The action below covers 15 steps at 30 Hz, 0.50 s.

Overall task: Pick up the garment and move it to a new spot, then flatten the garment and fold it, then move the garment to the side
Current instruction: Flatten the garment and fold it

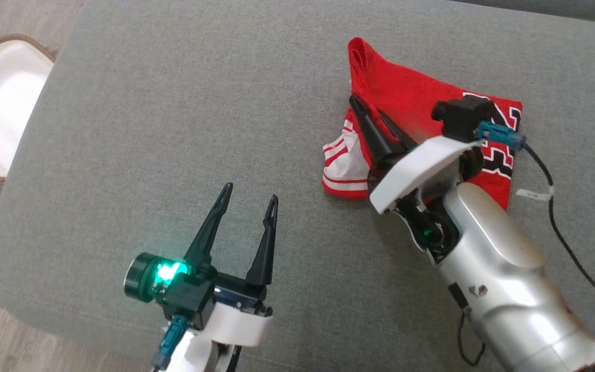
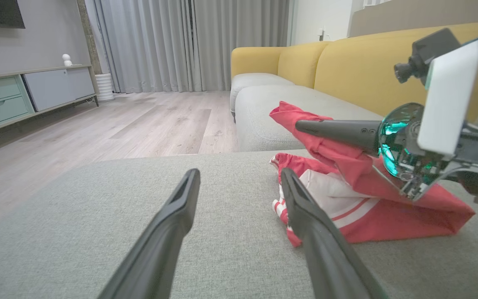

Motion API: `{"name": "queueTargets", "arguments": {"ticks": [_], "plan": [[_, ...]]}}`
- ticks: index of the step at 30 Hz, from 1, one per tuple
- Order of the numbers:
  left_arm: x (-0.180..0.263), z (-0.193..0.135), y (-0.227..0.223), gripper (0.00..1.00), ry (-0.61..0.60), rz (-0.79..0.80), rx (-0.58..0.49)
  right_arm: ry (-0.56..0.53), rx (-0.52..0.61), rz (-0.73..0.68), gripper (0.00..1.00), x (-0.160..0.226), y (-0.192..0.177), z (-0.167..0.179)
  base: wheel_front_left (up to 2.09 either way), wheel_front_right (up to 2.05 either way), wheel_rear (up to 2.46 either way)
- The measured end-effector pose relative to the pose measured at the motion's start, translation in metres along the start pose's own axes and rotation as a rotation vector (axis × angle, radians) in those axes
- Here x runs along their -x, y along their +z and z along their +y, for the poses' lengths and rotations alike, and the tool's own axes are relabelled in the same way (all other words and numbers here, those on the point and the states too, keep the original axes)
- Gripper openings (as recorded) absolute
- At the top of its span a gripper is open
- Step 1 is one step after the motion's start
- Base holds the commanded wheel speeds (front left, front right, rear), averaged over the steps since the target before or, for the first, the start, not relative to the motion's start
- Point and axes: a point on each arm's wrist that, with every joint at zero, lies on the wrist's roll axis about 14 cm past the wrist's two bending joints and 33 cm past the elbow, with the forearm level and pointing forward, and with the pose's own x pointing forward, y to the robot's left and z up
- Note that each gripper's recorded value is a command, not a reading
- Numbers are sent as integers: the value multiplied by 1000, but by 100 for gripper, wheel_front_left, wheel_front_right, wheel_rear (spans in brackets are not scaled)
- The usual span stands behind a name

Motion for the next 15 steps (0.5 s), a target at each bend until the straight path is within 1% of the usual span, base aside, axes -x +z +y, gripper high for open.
{"name": "queueTargets", "arguments": {"ticks": [1,2,5,7,11,13,15], "plan": [[0,0,0,100,2,0,0,2,4,5,43,-3,-1,0,0,0,0],[0,0,0,100,4,-1,1,4,3,10,100,-5,-3,0,0,0,0],[0,-1,1,100,3,-3,5,-2,-28,-2,100,-6,-6,-2,0,0,0],[-3,-4,2,100,-7,-8,11,18,-45,-22,100,-3,-6,6,0,0,0],[-6,-7,14,100,-12,-49,21,8,12,-130,100,7,17,5,0,0,0],[-4,-8,13,100,-8,-47,27,0,76,-179,100,16,30,5,0,0,0],[-1,-8,9,100,0,-36,35,-32,102,-239,100,31,43,-1,0,0,0]]}}
